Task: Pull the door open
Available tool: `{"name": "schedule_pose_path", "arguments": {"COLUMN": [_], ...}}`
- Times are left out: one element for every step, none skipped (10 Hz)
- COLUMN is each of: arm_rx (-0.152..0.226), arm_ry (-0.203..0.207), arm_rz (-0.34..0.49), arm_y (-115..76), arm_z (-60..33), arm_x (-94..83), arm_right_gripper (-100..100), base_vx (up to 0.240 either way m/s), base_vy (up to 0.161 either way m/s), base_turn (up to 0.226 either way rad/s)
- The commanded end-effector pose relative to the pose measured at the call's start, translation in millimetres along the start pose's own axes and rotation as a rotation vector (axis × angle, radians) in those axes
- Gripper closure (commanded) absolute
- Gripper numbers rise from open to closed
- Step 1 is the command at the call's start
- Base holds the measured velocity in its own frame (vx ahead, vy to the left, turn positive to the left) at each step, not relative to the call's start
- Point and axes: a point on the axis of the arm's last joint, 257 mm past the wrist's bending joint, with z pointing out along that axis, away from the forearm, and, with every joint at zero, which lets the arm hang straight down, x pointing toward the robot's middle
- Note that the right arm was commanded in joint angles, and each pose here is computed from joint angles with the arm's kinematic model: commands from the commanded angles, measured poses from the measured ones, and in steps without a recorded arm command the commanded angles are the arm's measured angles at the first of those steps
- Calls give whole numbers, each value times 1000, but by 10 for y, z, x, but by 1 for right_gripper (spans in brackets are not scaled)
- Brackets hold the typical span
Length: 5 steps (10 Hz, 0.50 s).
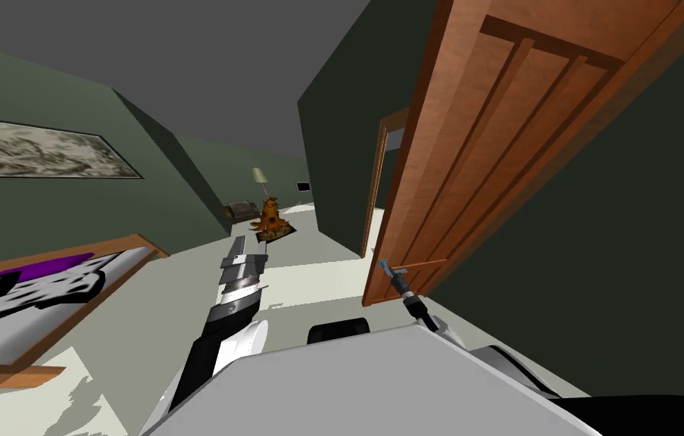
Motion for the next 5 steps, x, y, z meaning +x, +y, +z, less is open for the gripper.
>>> {"name": "schedule_pose_path", "arguments": {"arm_rx": [-1, -1, -1, -1, 0], "arm_ry": [0, -1, -1, -1, -3], "arm_rz": [1, 1, 1, 1, 2], "arm_y": [7, 10, 10, 10, 19], "arm_z": [106, 132, 132, 132, 227], "arm_x": [50, 60, 60, 60, 97], "arm_right_gripper": [100, 100, 100, 100, 100], "base_vx": [-140, -174, -101, -31, -107], "base_vy": [-72, -108, -50, 11, -51], "base_turn": [100, 132, 55, -18, 66]}}
